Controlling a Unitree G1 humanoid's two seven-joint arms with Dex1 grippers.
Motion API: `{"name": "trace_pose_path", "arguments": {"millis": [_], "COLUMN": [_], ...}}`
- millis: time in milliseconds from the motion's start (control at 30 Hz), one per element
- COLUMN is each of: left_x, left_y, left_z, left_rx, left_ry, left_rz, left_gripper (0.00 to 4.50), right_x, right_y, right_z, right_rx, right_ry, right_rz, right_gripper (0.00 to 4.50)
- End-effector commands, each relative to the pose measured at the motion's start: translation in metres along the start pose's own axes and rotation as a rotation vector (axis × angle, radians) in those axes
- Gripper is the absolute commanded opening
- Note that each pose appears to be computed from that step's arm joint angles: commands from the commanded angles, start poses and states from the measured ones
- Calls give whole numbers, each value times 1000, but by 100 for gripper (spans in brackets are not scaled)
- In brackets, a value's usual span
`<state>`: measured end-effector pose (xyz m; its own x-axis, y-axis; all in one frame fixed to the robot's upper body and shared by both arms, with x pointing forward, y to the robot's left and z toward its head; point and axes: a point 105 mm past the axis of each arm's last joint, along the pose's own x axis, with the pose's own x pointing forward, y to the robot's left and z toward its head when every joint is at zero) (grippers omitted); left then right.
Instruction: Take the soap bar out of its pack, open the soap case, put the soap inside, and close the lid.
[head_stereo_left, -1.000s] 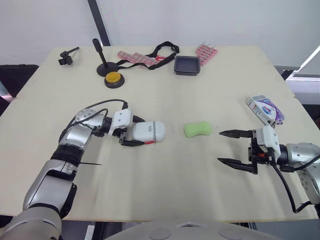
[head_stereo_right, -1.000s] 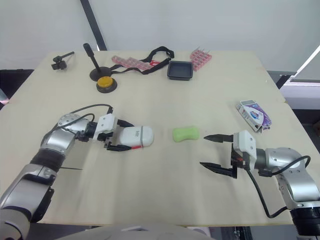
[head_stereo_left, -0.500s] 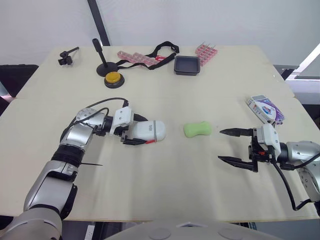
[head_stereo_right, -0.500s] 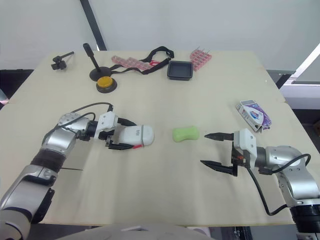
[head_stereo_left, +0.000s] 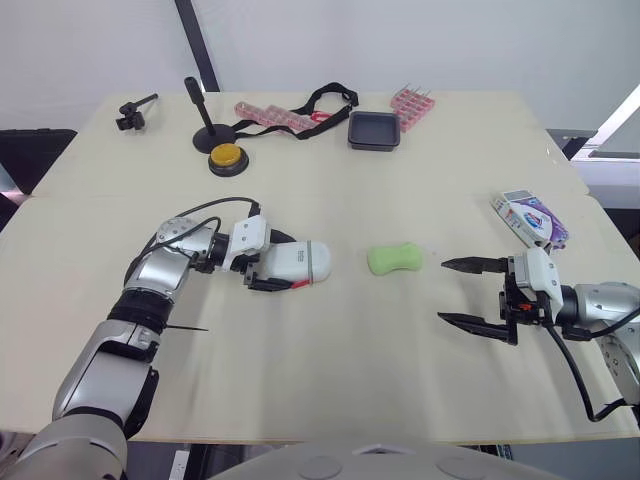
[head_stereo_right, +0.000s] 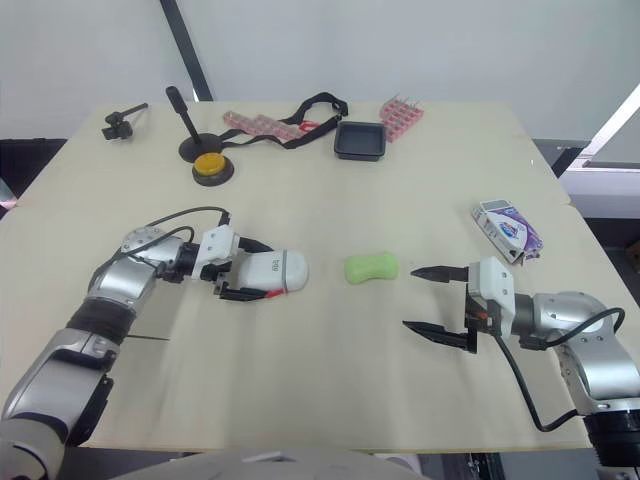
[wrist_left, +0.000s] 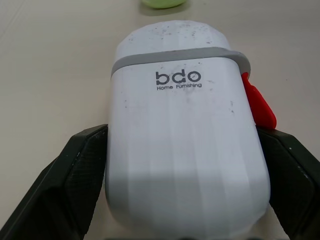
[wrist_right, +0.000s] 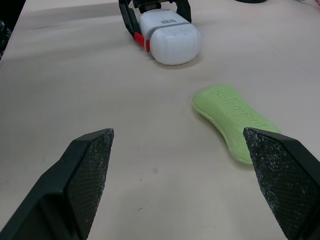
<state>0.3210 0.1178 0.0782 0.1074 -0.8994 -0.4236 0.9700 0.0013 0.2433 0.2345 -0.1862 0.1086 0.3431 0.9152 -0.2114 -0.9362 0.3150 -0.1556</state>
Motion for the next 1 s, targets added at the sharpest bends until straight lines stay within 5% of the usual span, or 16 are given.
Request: {"name": "trace_pose_path", "arguments": {"millis": [33, 200, 333, 700, 1000], "left_x": [-5, -5, -5, -8, -6], "left_y": [8, 9, 11, 11, -3], "left_z": [7, 4, 5, 5, 56], "left_rx": [39, 47, 41, 80, 343], "left_ry": [-8, 4, -1, 0, -252], "left_rz": [27, 24, 31, 40, 125], "left_gripper": [450, 450, 348, 348, 348], "right_x": [-4, -3, -3, -1, 18], "right_y": [-2, -2, -2, -2, 2], "right_z": [4, 4, 4, 8, 61], "right_rx": [-33, -34, -34, -27, 461], "right_ry": [2, 3, 3, 0, -58], "right_rz": [-8, -6, -5, 1, 60], "right_gripper": [446, 446, 450, 450, 450]}}
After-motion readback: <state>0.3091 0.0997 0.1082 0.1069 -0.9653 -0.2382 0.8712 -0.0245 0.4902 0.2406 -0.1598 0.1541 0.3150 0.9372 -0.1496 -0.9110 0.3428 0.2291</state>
